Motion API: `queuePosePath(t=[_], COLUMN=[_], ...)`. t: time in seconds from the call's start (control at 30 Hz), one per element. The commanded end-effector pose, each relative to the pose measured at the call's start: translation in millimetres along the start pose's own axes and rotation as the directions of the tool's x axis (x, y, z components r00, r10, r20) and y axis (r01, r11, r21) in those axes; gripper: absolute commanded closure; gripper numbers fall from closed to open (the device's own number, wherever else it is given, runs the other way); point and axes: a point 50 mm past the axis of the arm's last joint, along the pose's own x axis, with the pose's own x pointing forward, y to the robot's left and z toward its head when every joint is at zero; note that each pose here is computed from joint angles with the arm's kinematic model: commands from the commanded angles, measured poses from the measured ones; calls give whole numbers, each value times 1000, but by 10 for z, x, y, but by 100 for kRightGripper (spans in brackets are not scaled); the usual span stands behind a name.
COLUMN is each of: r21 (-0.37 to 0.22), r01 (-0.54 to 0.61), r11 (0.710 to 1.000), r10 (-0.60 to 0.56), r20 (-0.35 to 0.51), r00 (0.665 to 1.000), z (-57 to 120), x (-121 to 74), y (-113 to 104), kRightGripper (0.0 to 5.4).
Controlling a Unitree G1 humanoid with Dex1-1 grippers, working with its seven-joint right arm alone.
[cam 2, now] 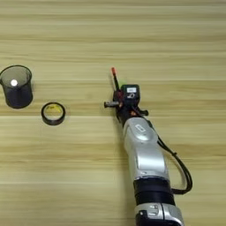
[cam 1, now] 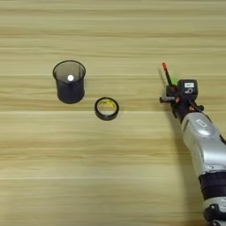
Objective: Move the objects on the table
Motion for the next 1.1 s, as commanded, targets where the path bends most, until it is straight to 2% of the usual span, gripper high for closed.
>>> queuePosePath(t=[0.03, 0.23, 0.43, 0.8, 1.1], r21=[-35, -40, -42, -41, -49], r01=[73, 160, 189, 159, 146], r11=[997, 986, 981, 986, 988], r10=[-68, -155, -185, -160, -147], r20=[135, 112, 81, -4, -18], r00=[989, 982, 979, 987, 989], z=[387, 359, 292, 89, 47], x=[59, 68, 96, 180, 197], y=[-204, -429, -510, -476, -461], kRightGripper=[473, 473, 473, 473, 473])
